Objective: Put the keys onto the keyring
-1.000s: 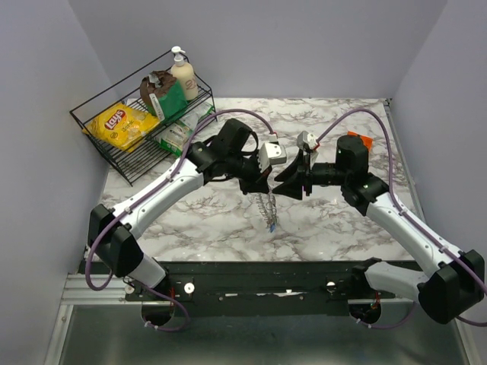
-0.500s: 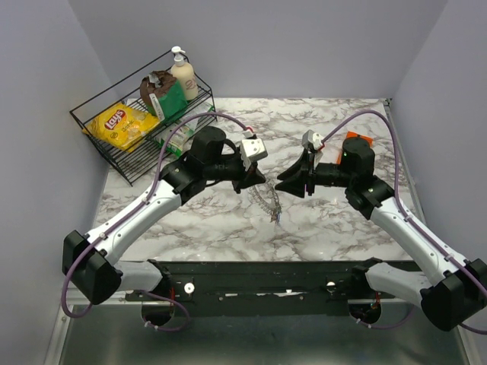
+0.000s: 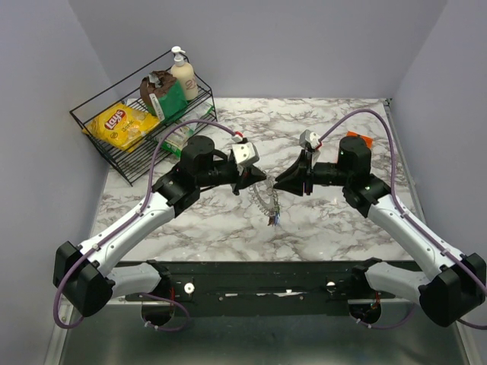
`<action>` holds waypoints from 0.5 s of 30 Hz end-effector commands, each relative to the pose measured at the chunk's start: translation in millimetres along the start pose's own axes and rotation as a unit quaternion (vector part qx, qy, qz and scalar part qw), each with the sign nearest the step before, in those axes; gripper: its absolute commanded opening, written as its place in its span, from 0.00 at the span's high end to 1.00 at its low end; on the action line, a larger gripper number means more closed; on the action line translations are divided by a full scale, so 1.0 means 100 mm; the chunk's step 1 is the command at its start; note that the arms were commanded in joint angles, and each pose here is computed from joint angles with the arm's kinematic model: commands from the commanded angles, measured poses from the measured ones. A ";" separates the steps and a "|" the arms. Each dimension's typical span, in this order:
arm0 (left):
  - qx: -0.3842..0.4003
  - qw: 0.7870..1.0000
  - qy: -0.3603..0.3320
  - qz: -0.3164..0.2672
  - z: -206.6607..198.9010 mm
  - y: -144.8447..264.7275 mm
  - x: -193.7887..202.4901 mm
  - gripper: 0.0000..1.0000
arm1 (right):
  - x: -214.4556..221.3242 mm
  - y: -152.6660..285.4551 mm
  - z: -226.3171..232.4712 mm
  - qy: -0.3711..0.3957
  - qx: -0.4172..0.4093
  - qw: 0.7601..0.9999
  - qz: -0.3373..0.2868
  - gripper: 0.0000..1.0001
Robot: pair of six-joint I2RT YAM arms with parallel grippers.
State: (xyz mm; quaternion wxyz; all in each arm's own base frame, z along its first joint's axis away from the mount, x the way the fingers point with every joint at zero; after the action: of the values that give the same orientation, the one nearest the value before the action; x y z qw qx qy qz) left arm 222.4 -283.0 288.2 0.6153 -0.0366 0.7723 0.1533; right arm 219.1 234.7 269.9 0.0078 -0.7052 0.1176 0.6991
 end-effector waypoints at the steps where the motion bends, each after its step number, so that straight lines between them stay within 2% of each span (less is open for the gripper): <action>1: 0.013 0.998 -0.035 -0.048 -0.07 0.04 -0.25 1.00 | -0.06 -0.02 0.02 0.004 -0.017 1.000 -0.009 0.67; 15: 0.015 0.998 -0.045 -0.043 -0.07 0.04 -0.22 1.00 | -0.17 -0.02 0.02 0.018 -0.017 0.999 -0.023 0.68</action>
State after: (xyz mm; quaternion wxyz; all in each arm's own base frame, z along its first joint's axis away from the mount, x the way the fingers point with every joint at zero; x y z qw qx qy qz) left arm 224.3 -284.6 293.8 0.6264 -0.0446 0.7647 0.1444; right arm 219.9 236.7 269.9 0.0055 -0.7060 0.1101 0.6996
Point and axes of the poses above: each gripper's point midway between its finger pads, its own y axis back along the fingers, its own z axis along the line the jaws close on, x = y × z, the point moved 3 cm from there along y, back along the fingers, and after that the axes turned 12 degrees about y, right-handed, at the moved point
